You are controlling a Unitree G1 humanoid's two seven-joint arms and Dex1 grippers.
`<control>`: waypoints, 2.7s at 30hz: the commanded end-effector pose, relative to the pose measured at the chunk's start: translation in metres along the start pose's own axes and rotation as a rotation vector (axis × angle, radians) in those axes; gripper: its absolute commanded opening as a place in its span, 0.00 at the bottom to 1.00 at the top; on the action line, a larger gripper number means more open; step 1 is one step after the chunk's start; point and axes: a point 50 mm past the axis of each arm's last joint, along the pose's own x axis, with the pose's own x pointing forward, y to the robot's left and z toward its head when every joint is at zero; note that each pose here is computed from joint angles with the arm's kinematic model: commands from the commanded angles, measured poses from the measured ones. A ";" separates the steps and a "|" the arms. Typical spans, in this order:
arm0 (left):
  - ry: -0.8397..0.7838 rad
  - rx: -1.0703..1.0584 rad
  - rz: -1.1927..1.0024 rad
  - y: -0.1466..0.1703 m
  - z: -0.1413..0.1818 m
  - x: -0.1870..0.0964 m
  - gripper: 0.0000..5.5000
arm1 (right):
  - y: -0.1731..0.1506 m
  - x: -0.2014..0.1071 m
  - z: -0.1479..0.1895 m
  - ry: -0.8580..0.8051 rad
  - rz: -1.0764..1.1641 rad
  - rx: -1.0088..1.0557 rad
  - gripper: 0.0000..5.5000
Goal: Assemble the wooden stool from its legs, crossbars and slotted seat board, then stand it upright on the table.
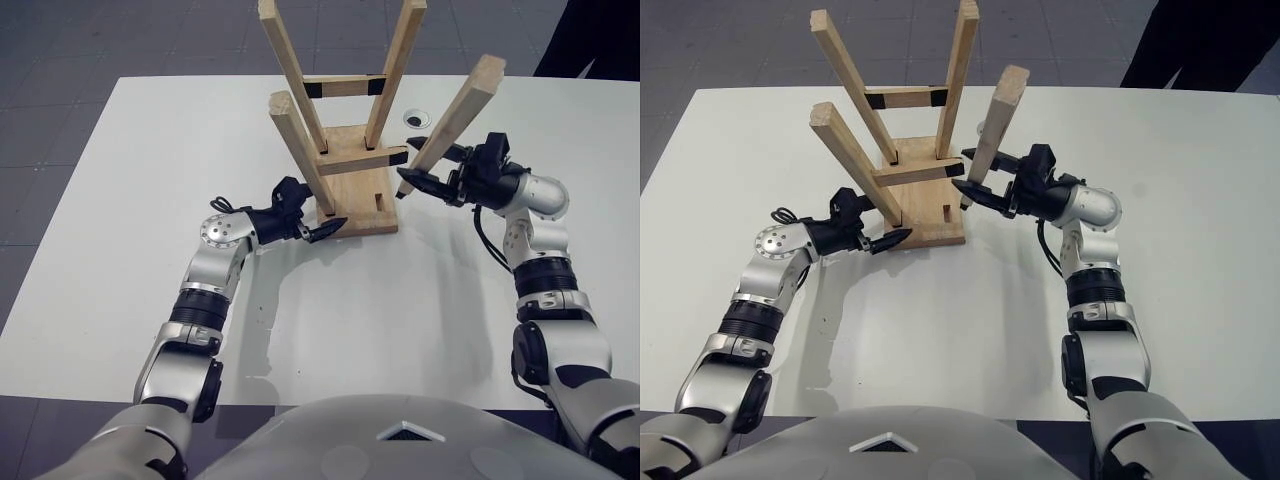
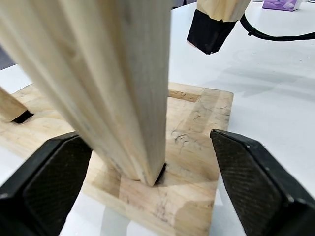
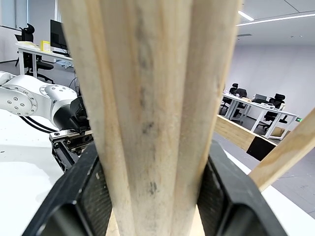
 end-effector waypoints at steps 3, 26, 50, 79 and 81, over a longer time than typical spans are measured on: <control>0.115 -0.034 -0.192 -0.016 -0.013 -0.004 0.77 | -0.011 0.004 0.011 -0.006 0.000 -0.040 0.37; 0.455 -0.015 -0.265 -0.025 -0.034 -0.100 0.77 | 0.004 -0.043 0.010 0.083 0.021 -0.008 0.37; 0.607 0.328 0.235 0.040 -0.056 -0.047 0.77 | 0.021 -0.031 0.004 0.027 0.046 0.067 0.37; 0.025 0.342 0.481 0.037 0.021 -0.056 0.77 | 0.056 -0.051 0.012 0.003 0.021 0.131 0.37; 0.013 0.320 0.486 0.030 0.025 -0.061 0.77 | 0.061 -0.050 0.010 0.001 0.018 0.139 0.37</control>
